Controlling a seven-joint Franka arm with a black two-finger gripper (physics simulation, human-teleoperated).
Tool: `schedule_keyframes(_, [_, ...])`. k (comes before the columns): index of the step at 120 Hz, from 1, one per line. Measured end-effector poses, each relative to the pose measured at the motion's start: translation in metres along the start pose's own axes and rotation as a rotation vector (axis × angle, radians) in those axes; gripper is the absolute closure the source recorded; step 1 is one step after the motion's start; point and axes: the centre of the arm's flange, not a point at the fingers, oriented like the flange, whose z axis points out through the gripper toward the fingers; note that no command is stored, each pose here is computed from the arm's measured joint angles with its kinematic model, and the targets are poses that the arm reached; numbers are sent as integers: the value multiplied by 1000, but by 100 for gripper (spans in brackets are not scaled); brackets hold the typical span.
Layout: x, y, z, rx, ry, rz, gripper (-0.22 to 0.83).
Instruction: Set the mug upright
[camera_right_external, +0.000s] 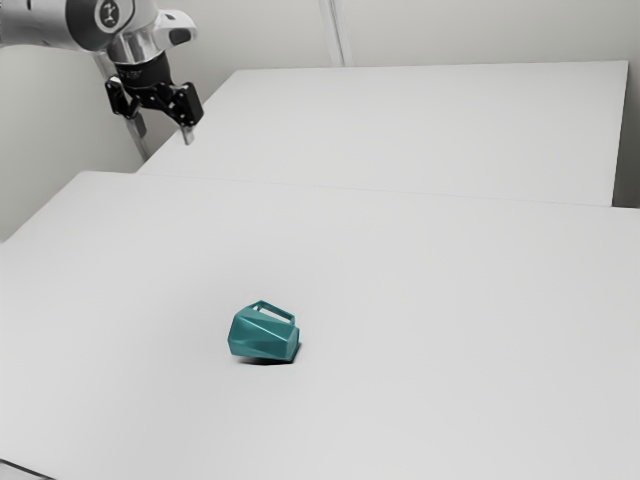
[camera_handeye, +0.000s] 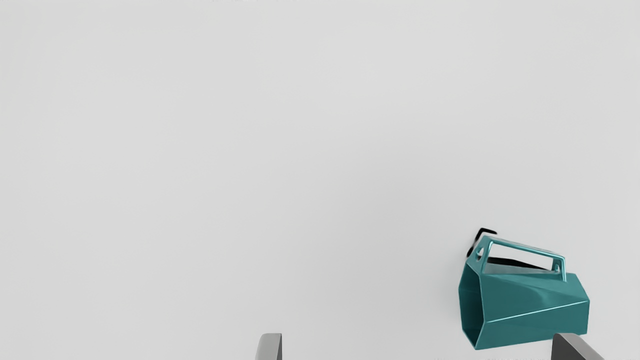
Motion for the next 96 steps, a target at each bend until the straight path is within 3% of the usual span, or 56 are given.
schedule_keyframes(27, [-7, -3, 11, -69, -1, -30, 2])
schedule_keyframes(61, [-73, -35, 85, -338, 4, -219, 2])
schedule_keyframes(75, [-92, -34, 97, -439, 40, -276, 2])
schedule_keyframes(96, [-114, -34, 148, -603, 25, -376, 2])
